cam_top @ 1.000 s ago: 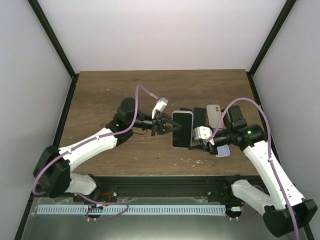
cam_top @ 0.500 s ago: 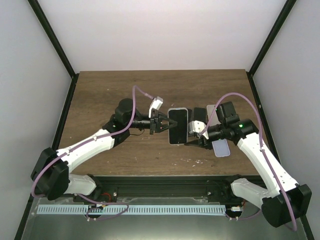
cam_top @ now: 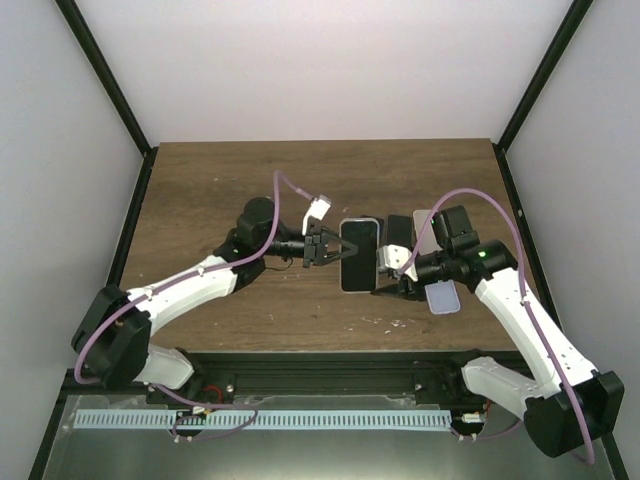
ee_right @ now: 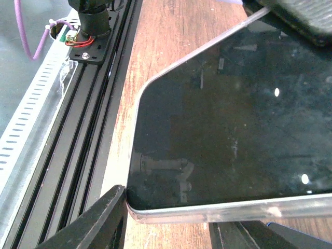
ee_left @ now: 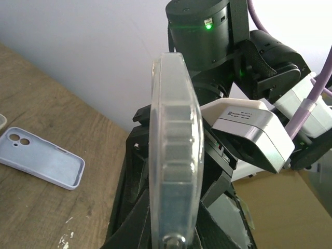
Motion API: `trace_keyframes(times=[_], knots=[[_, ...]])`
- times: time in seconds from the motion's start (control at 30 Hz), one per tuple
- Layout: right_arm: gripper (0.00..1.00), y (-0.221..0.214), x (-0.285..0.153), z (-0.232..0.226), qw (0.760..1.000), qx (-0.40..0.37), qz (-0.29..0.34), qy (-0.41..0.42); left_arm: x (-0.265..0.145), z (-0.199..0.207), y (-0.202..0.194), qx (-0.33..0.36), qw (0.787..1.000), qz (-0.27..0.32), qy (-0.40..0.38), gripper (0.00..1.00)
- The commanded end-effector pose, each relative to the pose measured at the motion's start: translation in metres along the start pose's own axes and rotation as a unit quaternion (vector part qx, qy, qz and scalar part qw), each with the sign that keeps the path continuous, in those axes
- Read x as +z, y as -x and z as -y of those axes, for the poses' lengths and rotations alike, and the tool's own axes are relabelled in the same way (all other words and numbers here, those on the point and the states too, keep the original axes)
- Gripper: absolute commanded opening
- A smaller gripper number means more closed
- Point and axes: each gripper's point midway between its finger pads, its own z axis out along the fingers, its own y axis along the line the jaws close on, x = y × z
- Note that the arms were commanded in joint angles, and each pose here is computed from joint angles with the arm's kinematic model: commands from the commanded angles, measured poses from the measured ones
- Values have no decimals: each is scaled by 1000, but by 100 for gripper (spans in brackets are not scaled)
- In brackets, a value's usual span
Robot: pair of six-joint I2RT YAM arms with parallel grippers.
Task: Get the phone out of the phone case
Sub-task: Remove the phone case from the phone.
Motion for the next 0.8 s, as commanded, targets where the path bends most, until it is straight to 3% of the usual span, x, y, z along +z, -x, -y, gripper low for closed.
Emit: trace_keyframes(times=[0.0, 0.3, 0.77], knots=[[42, 7, -10, 22, 994, -92, -16, -54, 7, 60, -13, 8, 990, -79, -119, 0], [46, 24, -18, 15, 989, -140, -2, -42, 4, 71, -13, 14, 986, -94, -137, 0], [33, 28, -10, 51, 990, -110, 19, -84, -3, 85, -17, 13, 982, -101, -160, 0]])
